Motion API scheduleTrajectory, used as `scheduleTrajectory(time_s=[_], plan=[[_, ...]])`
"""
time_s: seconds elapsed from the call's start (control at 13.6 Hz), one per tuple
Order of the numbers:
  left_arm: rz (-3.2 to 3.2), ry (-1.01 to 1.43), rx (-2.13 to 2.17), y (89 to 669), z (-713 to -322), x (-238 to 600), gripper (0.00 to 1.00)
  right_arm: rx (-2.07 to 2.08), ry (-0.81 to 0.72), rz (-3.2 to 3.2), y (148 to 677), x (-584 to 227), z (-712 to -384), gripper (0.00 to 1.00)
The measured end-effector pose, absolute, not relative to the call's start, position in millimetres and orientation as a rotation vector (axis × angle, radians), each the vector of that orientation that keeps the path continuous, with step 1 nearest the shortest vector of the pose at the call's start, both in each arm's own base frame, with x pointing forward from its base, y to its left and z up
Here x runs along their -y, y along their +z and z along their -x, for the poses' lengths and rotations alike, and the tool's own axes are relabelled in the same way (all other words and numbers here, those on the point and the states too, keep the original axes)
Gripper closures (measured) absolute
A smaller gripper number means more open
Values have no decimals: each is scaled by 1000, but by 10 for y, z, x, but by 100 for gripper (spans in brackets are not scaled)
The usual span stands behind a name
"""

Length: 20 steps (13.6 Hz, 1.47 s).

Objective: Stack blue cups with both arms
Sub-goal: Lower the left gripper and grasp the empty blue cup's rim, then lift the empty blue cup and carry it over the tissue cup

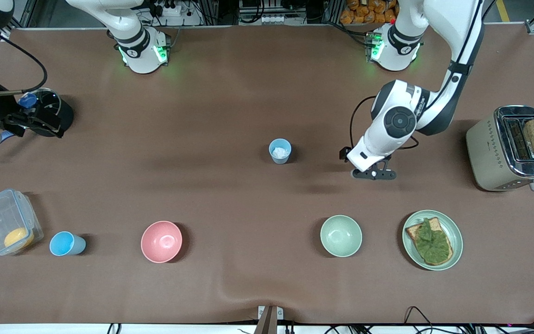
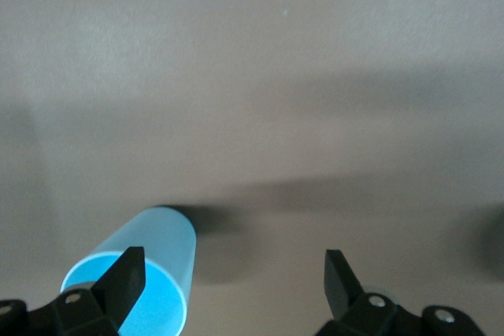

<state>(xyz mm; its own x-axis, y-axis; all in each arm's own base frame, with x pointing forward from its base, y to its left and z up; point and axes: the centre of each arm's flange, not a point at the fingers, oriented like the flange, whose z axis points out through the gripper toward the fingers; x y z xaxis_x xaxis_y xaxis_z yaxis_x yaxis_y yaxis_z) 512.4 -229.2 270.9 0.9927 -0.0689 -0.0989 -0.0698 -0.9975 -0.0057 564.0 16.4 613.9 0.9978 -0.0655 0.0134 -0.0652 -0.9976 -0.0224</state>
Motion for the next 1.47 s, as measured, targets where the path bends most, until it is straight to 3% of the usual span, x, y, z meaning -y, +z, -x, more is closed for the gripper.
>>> scheduleTrajectory(time_s=[0.73, 0.81, 1.39, 1.47], plan=[[3130, 127, -73, 2426, -4781, 2013, 0, -112, 14, 3119, 6083, -89, -5645, 0], [3130, 127, -73, 2412, -4781, 2013, 7, -111, 15, 3119, 6082, -78, -5645, 0], [3073, 97, -204, 2333, -4779, 2016, 93, -97, 17, 3119, 6079, -66, -5645, 0], [3075, 85, -206, 2368, -4792, 2020, 97, -97, 19, 3119, 6078, -65, -5643, 0]])
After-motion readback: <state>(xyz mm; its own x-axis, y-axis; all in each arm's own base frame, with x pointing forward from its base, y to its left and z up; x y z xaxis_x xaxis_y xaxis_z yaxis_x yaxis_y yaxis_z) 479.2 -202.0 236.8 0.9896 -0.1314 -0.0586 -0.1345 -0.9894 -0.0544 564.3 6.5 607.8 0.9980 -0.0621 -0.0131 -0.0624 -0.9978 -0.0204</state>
